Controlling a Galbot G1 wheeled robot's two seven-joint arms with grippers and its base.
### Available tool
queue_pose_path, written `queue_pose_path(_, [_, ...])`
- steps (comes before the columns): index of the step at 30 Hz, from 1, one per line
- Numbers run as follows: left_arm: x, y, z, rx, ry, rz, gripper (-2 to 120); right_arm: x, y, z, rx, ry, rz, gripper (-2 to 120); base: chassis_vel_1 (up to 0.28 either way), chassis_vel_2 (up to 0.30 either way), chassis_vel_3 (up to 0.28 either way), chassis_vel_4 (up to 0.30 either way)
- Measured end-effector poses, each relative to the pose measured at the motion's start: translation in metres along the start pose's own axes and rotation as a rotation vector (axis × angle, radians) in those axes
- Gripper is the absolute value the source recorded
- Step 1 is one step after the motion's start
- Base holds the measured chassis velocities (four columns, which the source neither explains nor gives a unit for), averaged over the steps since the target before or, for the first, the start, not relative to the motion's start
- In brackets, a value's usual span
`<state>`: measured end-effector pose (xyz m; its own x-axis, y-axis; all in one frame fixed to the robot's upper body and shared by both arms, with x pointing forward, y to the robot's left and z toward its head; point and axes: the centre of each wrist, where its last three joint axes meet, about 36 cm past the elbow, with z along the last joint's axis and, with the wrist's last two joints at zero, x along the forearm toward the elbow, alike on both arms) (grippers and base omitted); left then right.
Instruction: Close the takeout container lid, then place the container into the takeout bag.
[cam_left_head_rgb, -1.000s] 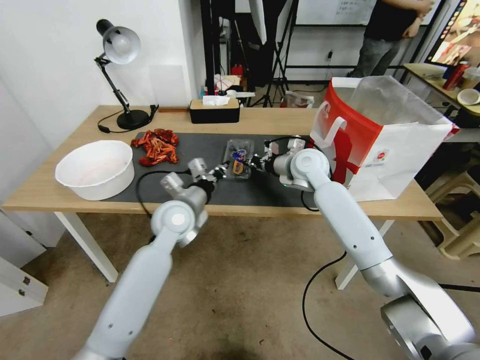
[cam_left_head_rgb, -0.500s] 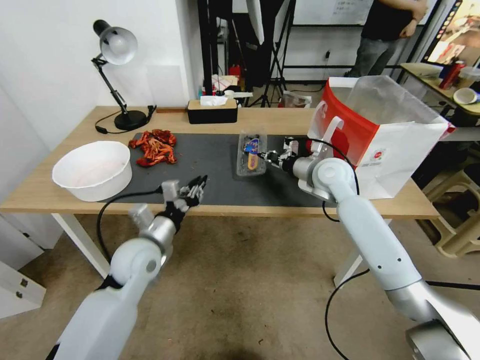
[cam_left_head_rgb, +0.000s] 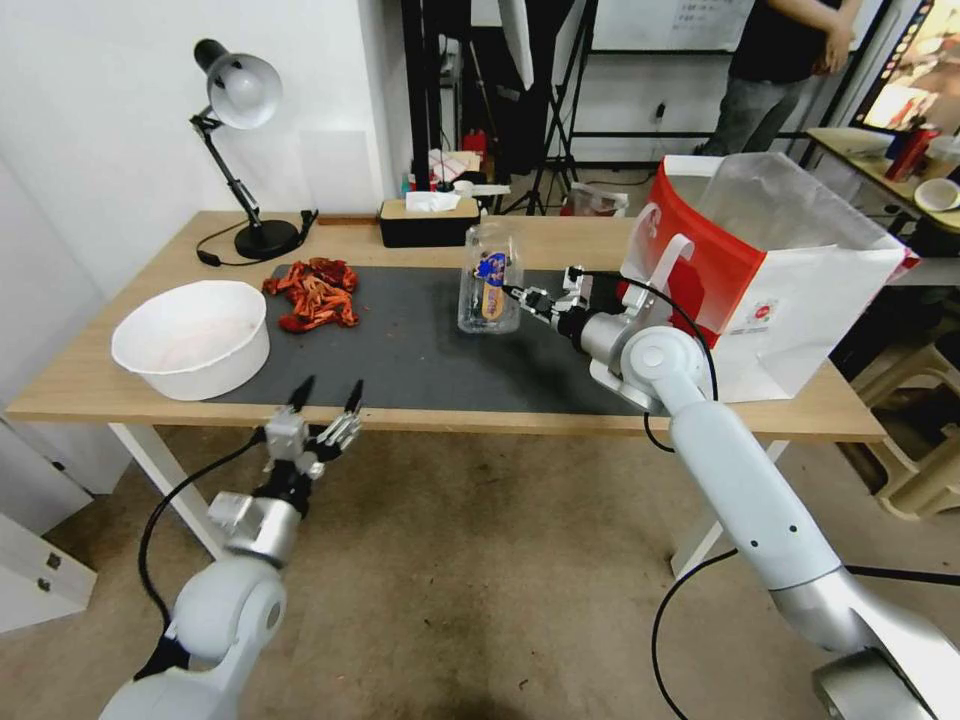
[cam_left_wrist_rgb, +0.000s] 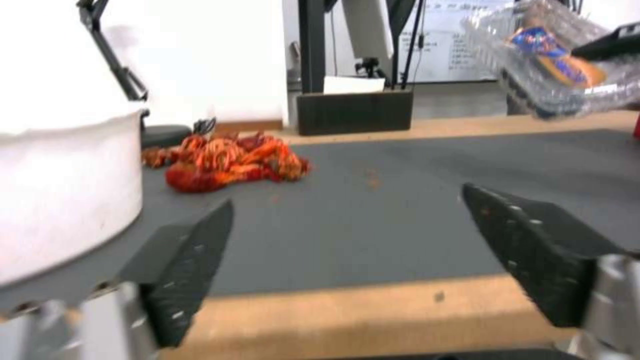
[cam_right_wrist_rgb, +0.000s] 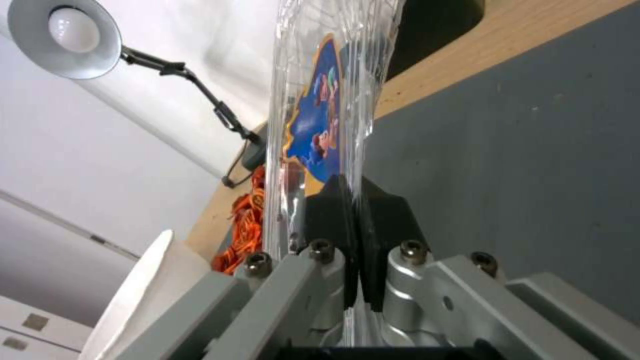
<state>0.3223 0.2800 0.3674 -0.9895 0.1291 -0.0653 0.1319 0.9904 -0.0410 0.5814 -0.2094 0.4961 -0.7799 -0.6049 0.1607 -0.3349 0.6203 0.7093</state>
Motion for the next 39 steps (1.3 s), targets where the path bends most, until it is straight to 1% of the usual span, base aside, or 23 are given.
queue_pose_path(2, [0.002,-0.001,0.001,0.003,0.005,-0.003,93,0.000,0.000,0.000,0.000,-0.001,-0.001,0,0.000,0.000,0.000,0.000])
queue_pose_path(3, [0.006,-0.003,0.003,0.010,0.013,-0.009,98,0.001,0.000,0.000,0.003,-0.004,-0.004,0,0.000,0.000,0.000,0.000])
queue_pose_path(4, [0.007,-0.004,0.004,0.013,0.016,-0.012,99,0.001,0.001,0.001,0.006,-0.008,-0.009,0,0.000,0.000,0.000,0.000])
queue_pose_path(10, [0.013,-0.007,0.006,0.020,0.027,-0.013,100,0.005,0.003,0.000,0.033,-0.043,-0.035,0,0.000,0.000,0.000,0.000])
queue_pose_path(12, [0.016,-0.007,0.008,0.019,0.025,-0.017,100,0.012,0.011,-0.008,0.144,-0.118,-0.052,0,0.000,0.000,0.000,0.000])
queue_pose_path(13, [0.017,-0.007,0.009,0.019,0.026,-0.017,100,0.013,0.013,-0.010,0.168,-0.137,-0.052,0,0.000,0.000,0.000,0.000])
queue_pose_path(14, [0.017,-0.007,0.009,0.019,0.026,-0.017,100,0.013,0.013,-0.010,0.168,-0.137,-0.052,0,0.000,0.000,0.000,0.000])
queue_pose_path(16, [0.021,-0.007,0.010,0.022,0.032,-0.018,100,0.026,0.032,-0.031,0.279,-0.255,-0.057,0,0.000,0.000,0.000,0.000])
queue_pose_path(17, [0.021,-0.007,0.010,0.022,0.032,-0.018,100,0.026,0.032,-0.031,0.279,-0.255,-0.057,0,0.000,0.000,0.000,0.000])
queue_pose_path(18, [0.021,-0.007,0.011,0.022,0.034,-0.019,100,0.032,0.039,-0.039,0.310,-0.297,-0.050,0,0.000,0.000,0.000,0.000])
queue_pose_path(19, [0.023,-0.007,0.011,0.025,0.037,-0.021,100,0.045,0.053,-0.053,0.371,-0.378,-0.019,0,0.000,0.000,0.000,0.000])
queue_pose_path(20, [0.023,-0.007,0.011,0.025,0.037,-0.021,100,0.045,0.053,-0.053,0.371,-0.378,-0.019,0,0.000,0.000,0.000,0.000])
queue_pose_path(21, [0.024,-0.007,0.012,0.026,0.038,-0.022,100,0.051,0.058,-0.059,0.393,-0.412,0.001,0,0.000,0.000,0.000,0.000])
queue_pose_path(23, [0.026,-0.008,0.013,0.030,0.041,-0.025,100,0.078,0.075,-0.081,0.465,-0.536,0.108,0,0.000,0.000,0.000,0.000])
queue_pose_path(24, [0.026,-0.008,0.013,0.030,0.041,-0.025,100,0.078,0.075,-0.081,0.465,-0.536,0.108,0,0.000,0.000,0.000,0.000])
queue_pose_path(27, [0.029,-0.010,0.014,0.036,0.044,-0.024,100,0.112,0.082,-0.098,0.533,-0.625,0.234,0,0.000,0.000,0.000,0.000])
queue_pose_path(28, [0.029,-0.010,0.014,0.036,0.044,-0.024,100,0.112,0.082,-0.098,0.533,-0.625,0.234,0,0.000,0.000,0.000,0.000])
queue_pose_path(31, [0.029,-0.013,0.015,0.044,0.047,-0.017,100,0.152,0.083,-0.112,0.595,-0.671,0.357,0,0.000,0.000,0.000,0.000])
queue_pose_path(32, [0.029,-0.013,0.015,0.044,0.047,-0.017,100,0.152,0.083,-0.112,0.595,-0.671,0.357,0,0.000,0.000,0.000,0.000])
queue_pose_path(35, [0.028,-0.018,0.015,0.052,0.046,-0.008,100,0.185,0.079,-0.122,0.631,-0.701,0.449,0,0.000,0.000,0.000,0.000])
queue_pose_path(36, [0.028,-0.018,0.015,0.052,0.046,-0.008,100,0.185,0.079,-0.122,0.631,-0.701,0.449,0,0.000,0.000,0.000,0.000])
queue_pose_path(39, [0.027,-0.022,0.012,0.059,0.047,0.003,100,0.204,0.073,-0.122,0.601,-0.683,0.496,0,0.000,0.000,0.000,0.000])
